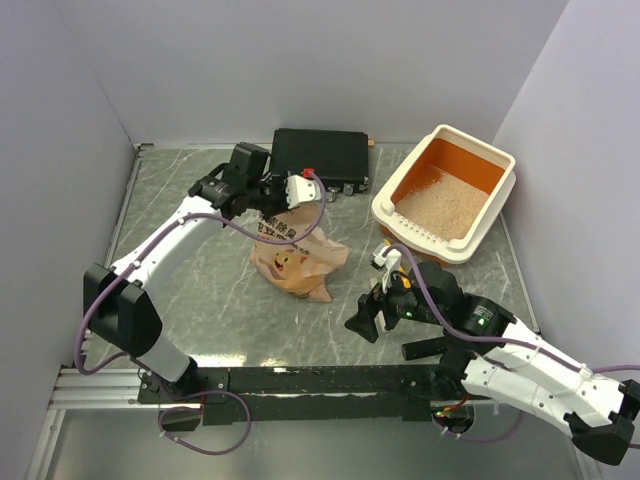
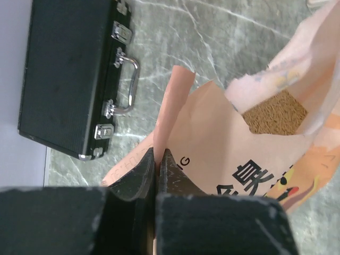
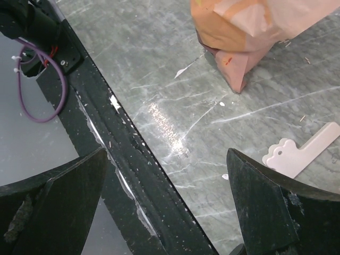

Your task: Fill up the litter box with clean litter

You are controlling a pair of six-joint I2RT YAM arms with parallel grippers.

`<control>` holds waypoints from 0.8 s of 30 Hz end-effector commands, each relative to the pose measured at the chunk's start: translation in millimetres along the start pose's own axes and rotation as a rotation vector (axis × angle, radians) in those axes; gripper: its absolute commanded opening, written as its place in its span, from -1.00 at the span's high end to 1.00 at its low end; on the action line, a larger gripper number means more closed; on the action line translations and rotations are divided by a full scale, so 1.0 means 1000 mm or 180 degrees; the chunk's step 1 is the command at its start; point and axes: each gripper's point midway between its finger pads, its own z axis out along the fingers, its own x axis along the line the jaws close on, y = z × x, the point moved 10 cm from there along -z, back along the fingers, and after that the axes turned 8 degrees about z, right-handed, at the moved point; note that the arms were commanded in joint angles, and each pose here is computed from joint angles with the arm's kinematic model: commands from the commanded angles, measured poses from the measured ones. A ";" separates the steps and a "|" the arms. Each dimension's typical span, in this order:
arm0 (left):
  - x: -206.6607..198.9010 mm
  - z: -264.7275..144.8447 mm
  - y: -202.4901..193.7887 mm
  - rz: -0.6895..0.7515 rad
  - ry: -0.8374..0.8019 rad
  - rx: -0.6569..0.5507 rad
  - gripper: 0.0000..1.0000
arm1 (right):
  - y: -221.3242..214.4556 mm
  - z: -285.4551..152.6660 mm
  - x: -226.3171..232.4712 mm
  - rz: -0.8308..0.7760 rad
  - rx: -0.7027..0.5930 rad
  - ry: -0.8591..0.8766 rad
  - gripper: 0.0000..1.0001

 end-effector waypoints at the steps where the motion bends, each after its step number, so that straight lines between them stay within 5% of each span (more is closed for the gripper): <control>1: 0.001 -0.018 0.010 -0.0004 -0.0001 0.0080 0.98 | 0.003 0.001 0.003 0.0019 -0.0107 0.0034 -1.00; 17: -0.059 -0.115 0.047 0.0036 0.1041 -0.0371 0.98 | 0.046 0.015 -0.018 0.0288 -0.0447 -0.1283 -1.00; 24: -0.085 -0.112 0.032 -0.0029 0.1147 -0.0578 0.98 | 0.039 0.034 -0.058 0.0717 -0.0323 -0.1969 -1.00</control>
